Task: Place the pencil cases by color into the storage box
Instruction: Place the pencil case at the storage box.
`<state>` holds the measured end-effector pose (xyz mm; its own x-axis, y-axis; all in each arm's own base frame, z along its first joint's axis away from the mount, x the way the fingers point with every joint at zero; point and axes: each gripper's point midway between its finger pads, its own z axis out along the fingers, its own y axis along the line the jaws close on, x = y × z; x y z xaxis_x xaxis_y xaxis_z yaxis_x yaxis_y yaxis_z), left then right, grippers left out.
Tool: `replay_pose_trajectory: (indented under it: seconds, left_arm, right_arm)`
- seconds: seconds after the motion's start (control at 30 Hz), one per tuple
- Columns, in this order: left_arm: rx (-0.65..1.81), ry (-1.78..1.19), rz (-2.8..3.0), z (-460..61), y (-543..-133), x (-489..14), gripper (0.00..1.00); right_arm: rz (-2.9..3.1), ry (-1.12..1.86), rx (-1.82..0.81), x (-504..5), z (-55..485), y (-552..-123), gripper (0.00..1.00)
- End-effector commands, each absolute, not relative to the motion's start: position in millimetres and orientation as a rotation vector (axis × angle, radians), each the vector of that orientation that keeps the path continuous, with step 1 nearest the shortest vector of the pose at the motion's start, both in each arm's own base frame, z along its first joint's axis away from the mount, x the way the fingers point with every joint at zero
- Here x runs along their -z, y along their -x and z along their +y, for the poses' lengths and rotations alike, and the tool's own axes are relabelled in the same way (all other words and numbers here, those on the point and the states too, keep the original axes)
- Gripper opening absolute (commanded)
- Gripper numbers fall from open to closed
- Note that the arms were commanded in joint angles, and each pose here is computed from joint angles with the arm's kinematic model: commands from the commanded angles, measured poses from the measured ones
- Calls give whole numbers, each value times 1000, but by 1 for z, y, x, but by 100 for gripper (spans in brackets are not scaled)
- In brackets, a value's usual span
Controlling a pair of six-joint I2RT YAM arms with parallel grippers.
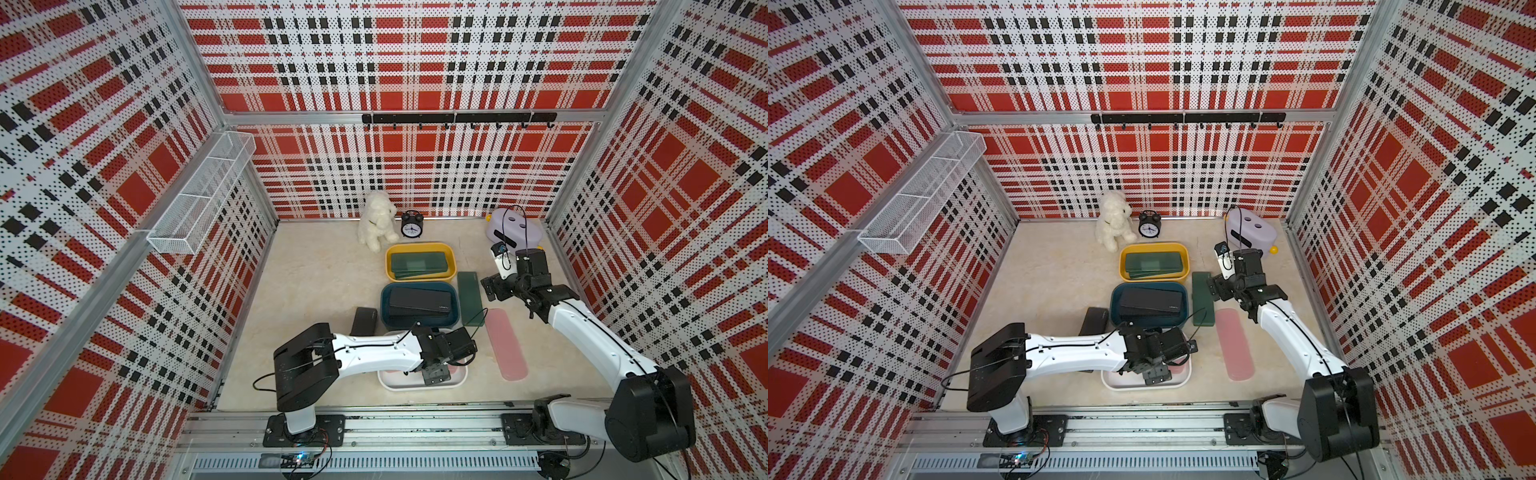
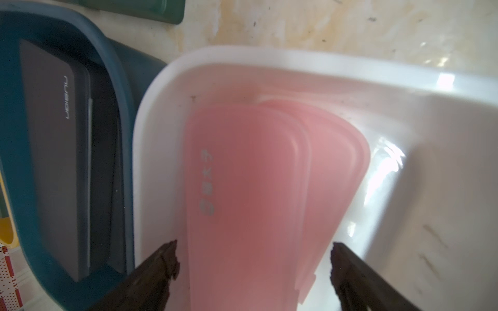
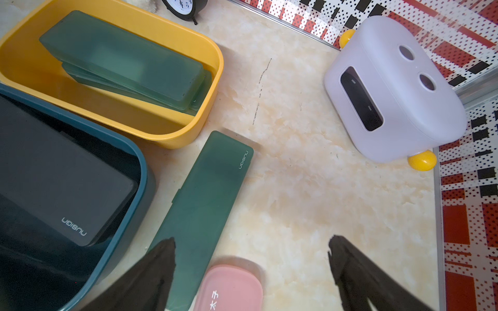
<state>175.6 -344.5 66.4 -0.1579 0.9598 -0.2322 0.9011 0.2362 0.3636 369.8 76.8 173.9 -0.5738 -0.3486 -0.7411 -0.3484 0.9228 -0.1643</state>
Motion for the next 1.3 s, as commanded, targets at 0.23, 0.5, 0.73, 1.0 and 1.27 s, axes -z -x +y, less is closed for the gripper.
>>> replay_pose_trajectory:
  seconds: [0.23,0.5,0.73,1.0,1.27]
  left_arm:
    - [-12,-1582,2049,-366,-172,-128,93]
    - [157,-1320,1990,-368,-180,-182,93]
    - [281,-876,1960,-332,-215,-232,94]
    - [365,-364,1956,-255,-272,-257,95]
    - [426,-101,1880,-202,-306,-268,95]
  right_arm:
    - [2272,424,20,-167,65,-373,95]
    - [2331,368,44,-161,57,-373,95]
    - [2392,345,80,-152,50,-366,96]
    - [2472,412,119,-138,46,-354,96]
    - [2649,541,135,-103,43,-331,96]
